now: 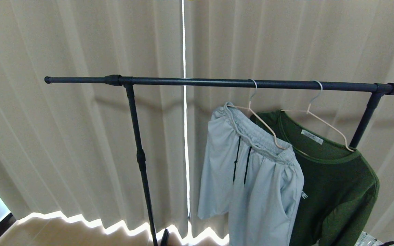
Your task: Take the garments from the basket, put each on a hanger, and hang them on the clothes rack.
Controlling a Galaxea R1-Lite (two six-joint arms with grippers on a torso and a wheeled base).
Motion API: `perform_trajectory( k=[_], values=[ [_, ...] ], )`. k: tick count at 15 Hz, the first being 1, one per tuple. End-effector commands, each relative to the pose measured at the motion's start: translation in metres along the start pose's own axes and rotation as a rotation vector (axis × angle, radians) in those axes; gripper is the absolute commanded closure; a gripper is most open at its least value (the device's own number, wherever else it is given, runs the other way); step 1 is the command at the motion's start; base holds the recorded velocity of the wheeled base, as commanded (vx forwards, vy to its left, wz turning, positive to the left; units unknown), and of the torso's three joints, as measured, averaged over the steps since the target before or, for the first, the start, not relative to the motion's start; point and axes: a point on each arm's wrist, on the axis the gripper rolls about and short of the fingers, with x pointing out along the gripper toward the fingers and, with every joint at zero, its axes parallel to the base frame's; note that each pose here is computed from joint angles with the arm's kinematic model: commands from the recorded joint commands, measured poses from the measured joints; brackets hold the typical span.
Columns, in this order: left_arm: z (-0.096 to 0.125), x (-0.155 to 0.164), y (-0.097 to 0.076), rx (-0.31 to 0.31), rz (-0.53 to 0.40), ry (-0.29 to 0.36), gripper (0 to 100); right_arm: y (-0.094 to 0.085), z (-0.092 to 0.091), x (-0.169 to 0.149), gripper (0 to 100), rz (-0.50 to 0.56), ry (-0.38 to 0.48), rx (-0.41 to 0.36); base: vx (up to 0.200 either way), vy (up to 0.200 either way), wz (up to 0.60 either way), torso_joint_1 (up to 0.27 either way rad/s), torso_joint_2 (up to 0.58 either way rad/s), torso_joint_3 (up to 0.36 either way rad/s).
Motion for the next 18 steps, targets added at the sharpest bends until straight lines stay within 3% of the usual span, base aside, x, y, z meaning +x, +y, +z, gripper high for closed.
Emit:
perform_trajectory(
  k=[1,3,6,13,14,16,18],
  values=[
    [-0.0006,-0.0007,0.0003,-0.007,0.004,-0.011,0,0.0007,-0.0012,-0.0047,0,0.004,-0.060,0.009,0.000,0.000,0.00,0.000,0.00,0.000],
    [-0.0006,-0.0008,0.0002,-0.007,0.003,-0.013,0,0.0013,-0.0029,-0.0090,0,0.005,-0.115,0.017,0.000,0.000,0.00,0.000,0.00,0.000],
    [-0.0006,-0.0008,0.0003,-0.009,0.004,-0.013,0,0.0006,-0.0029,-0.0093,0,-0.020,-0.119,0.063,0.000,0.000,0.00,0.000,0.00,0.000],
    [-0.0006,-0.0007,0.0003,-0.010,0.004,-0.011,0,0.0003,-0.0031,-0.0094,0,-0.031,-0.119,0.062,0.000,0.000,0.00,0.000,0.00,0.000],
    [-0.0006,-0.0007,0.0003,-0.010,0.004,-0.011,0,0.0003,-0.0032,-0.0094,0,-0.029,-0.118,0.055,0.000,0.000,0.00,0.000,0.00,0.000],
    [-0.0006,-0.0008,0.0003,-0.010,0.004,-0.013,0,0.0006,-0.0049,-0.0091,0,-0.023,-0.098,-0.042,0.000,0.000,0.00,0.000,0.00,0.000],
    [-0.0006,-0.0008,0.0003,-0.010,0.004,-0.013,0,0.0006,-0.0050,-0.0090,0,-0.024,-0.097,-0.052,0.000,0.000,0.00,0.000,0.00,0.000]
  ],
)
